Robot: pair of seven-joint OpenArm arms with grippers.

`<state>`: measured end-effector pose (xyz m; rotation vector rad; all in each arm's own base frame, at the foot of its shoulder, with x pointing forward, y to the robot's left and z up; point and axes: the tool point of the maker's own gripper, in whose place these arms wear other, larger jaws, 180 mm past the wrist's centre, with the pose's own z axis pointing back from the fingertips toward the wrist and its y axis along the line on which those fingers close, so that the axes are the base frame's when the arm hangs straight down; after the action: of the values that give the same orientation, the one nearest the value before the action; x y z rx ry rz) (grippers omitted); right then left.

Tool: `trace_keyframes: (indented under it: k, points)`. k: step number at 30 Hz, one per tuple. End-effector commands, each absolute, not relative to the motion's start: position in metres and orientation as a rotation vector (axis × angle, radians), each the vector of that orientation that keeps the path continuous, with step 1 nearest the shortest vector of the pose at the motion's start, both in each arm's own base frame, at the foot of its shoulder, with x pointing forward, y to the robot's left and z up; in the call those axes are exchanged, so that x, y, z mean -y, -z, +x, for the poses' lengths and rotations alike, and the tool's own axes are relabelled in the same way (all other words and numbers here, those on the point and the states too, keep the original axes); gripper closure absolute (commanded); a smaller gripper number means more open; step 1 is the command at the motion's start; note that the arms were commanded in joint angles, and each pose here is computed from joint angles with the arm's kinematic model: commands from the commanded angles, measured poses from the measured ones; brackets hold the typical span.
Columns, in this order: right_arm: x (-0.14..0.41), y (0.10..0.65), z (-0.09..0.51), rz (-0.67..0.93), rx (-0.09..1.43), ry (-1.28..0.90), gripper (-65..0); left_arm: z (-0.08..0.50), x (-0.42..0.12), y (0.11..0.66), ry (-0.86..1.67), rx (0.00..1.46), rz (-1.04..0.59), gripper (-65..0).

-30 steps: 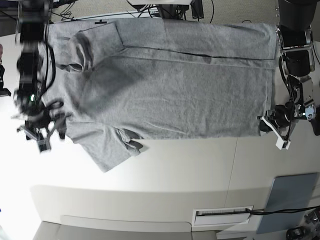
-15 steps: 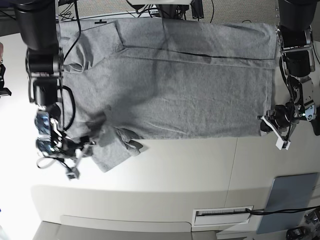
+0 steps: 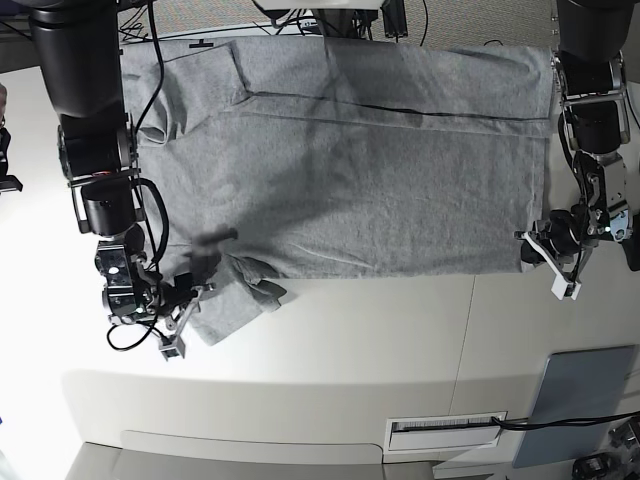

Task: Fold the T-shirt properly
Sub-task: 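Pinch the opposite side edge with both grippers, then lift and fold that side edge over onto the first fold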

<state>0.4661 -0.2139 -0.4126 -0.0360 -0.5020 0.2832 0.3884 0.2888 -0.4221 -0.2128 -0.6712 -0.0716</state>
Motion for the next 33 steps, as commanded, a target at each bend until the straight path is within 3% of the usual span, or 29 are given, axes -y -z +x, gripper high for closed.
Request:
trace_keyframes:
  k: [1, 3, 12, 18, 22, 33]
  points:
    - [0.223, 0.401, 0.473, -0.069, 0.502, -0.287, -8.8, 0.399, -0.299, 0.407, 0.077, 0.706, -0.191, 0.0]
    - [0.223, 0.401, 0.473, -0.069, 0.505, -0.286, 0.0, 0.399, -0.299, 0.406, 0.076, 0.712, -0.192, 0.0]
    - [0.223, 0.372, 0.487, -0.097, 0.569, -0.321, 0.0, 0.41, -0.299, 0.387, 0.068, 0.782, -0.217, 0.0]
    - [0.23, 0.329, 0.479, -0.206, 0.672, -0.401, 0.0, 0.405, -0.309, 0.364, 0.048, 0.816, -0.258, 0.0]
    - [0.234, 0.31, 0.459, -0.295, 0.736, -0.439, 0.0, 0.387, -0.314, 0.362, 0.088, 0.799, -0.238, 0.0]
    - [0.244, 0.297, 0.36, -0.302, 0.799, -0.372, 0.0, 0.317, -0.301, 0.375, 0.192, 0.758, -0.205, 0.0]
